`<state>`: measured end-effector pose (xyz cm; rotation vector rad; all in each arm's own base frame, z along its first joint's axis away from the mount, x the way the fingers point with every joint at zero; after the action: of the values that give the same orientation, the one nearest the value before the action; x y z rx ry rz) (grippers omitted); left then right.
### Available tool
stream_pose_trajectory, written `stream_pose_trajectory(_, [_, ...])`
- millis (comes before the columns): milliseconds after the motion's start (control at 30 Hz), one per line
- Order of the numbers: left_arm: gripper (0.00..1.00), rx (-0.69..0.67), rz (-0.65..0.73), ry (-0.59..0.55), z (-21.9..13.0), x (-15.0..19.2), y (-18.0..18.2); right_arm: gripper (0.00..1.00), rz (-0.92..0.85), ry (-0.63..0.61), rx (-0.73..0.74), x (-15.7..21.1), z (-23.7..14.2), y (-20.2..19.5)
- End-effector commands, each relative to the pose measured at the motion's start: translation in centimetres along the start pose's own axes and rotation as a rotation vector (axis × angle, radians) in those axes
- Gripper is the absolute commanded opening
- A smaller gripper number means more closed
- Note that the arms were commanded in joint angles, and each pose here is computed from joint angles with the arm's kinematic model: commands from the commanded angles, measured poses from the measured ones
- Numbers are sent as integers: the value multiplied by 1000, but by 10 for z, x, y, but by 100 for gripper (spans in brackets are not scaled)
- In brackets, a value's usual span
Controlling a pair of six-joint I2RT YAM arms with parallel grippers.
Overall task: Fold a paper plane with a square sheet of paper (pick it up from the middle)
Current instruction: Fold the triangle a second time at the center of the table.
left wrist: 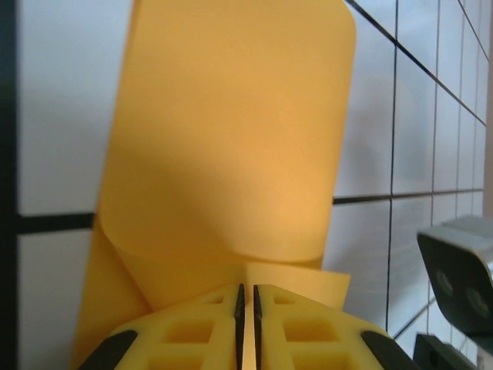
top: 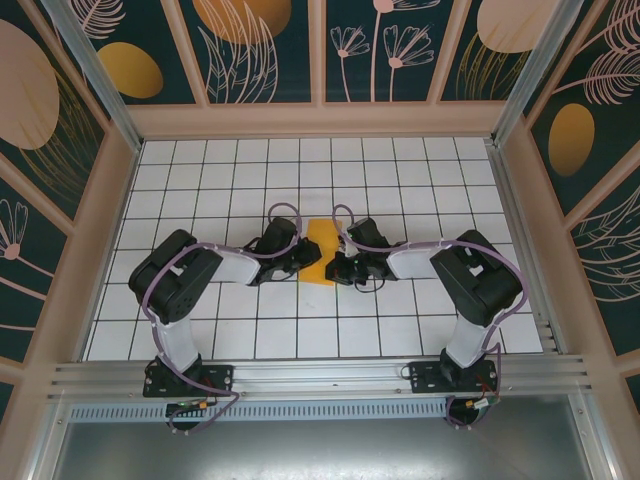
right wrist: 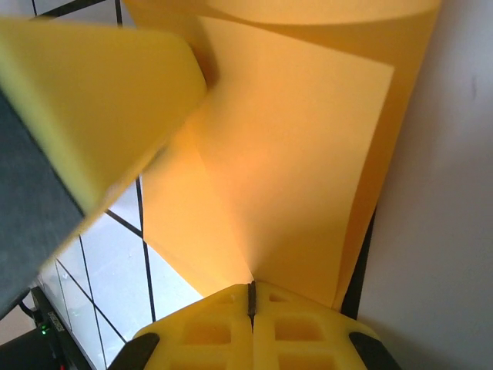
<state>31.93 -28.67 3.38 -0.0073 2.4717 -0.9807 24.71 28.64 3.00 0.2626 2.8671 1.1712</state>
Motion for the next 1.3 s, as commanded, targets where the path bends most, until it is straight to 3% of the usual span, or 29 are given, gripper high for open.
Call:
stream_pose_trajectory(0, [15,-105,2,-12,1,-6,23,0,60,25,185,13,5,-52])
stream_pose_trajectory(667, [15,-219,0,-13,-2,-23,61,0,55,32,159,13,4,-45])
stream_pose_trajectory(1033, [15,-246,72,-39,-11,-53,51,0,57,44,139,14,6,-43])
stream_pose_trajectory(1167, [17,-173,98,-75,-24,-64,28,0,52,40,133,12,6,-39])
stream_pose_trajectory(1267, [17,-16,130,-101,-36,-67,-5,0,49,40,129,11,6,-38])
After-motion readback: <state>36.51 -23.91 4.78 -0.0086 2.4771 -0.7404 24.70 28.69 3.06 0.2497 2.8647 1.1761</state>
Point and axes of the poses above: each hand's point on the last joint's axis, 136 mm out from that joint toward the fingers, its own z axis out along the fingers, its own y axis along the line the jaws close on, x = y × z, the point moved 2 cm from there along -z, back along the fingers, and after that the axes turned 13 degrees about z, right-handed, at the moved point
